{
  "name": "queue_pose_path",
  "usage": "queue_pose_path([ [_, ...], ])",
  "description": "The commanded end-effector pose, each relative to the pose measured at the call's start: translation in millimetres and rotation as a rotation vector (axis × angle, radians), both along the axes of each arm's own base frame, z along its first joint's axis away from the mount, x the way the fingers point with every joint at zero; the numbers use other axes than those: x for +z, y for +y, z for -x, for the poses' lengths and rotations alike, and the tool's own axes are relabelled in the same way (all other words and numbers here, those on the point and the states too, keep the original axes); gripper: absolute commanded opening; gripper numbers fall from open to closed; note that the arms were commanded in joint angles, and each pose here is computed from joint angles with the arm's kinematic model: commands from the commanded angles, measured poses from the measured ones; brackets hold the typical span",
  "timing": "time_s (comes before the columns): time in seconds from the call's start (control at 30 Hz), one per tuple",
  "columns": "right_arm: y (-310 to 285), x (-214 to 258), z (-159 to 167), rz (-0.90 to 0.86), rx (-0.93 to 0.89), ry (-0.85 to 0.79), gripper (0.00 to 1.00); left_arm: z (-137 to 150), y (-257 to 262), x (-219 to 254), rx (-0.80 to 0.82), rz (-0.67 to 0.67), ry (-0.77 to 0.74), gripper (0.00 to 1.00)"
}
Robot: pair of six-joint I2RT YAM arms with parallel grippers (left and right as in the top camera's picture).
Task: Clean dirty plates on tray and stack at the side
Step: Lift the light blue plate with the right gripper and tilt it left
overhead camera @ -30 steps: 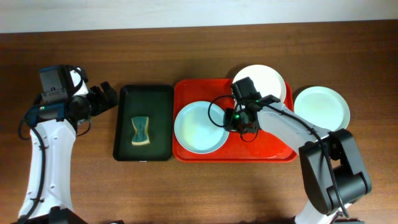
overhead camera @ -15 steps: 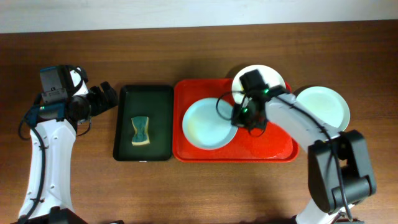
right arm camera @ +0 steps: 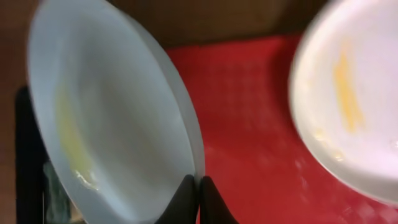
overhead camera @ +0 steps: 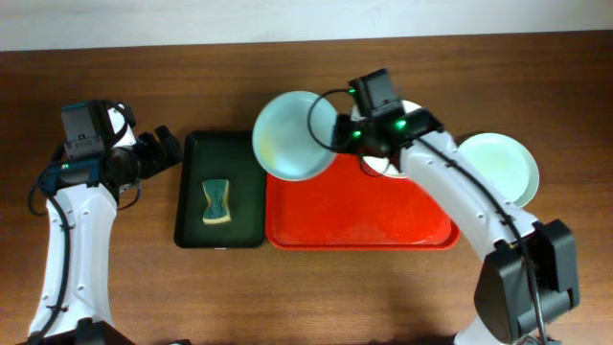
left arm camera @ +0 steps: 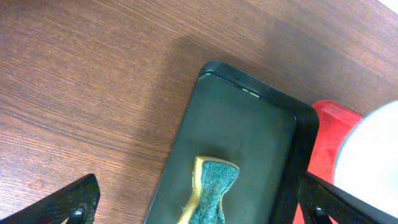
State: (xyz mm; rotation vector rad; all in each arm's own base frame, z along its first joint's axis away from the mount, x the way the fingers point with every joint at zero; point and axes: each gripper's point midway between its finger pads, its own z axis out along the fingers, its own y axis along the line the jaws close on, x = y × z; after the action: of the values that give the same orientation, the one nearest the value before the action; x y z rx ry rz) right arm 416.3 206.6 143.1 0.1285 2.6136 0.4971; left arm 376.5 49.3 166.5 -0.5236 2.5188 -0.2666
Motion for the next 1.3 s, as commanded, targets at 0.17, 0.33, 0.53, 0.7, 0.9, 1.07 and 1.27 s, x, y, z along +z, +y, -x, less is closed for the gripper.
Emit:
queue_pose_path([
  [0.17, 50.1, 24.9, -4.1, 0.197, -0.053, -0.277, 0.04, -1.9, 2.8, 5.8, 0.012, -0.004, -0.015, 0.99],
  [0.33, 73.4, 49.5, 0.4, 0.35, -0.009, -0.47, 0.04, -1.9, 2.8, 5.8, 0.012, -0.004, -0.015, 0.99],
  [0.53, 102.9, 89.8, 9.9, 0.571, 0.112, -0.709, 0.04, -1.9, 2.8, 5.8, 0.012, -0.004, -0.015, 0.99],
  [0.7, 123.1, 124.1, 20.0, 0.753, 0.2, -0.871, 0.04, -1.9, 2.8, 5.8, 0.012, -0.004, -0.015, 0.99],
  [0.9, 144.2, 160.4, 27.8, 0.882, 0.283, -1.023, 0.04, -1.9, 2.8, 5.8, 0.012, -0.004, -0.015, 0.99],
  [1.07, 151.4, 174.1, 30.0, 0.914, 0.307, -1.081, 0.04, -1.8, 2.8, 5.8, 0.012, -0.004, -0.015, 0.99],
  [1.27, 161.3, 180.0, 30.5, 0.963, 0.397, -1.131, 0.04, -1.9, 2.8, 5.8, 0.012, -0.004, -0.015, 0.99],
])
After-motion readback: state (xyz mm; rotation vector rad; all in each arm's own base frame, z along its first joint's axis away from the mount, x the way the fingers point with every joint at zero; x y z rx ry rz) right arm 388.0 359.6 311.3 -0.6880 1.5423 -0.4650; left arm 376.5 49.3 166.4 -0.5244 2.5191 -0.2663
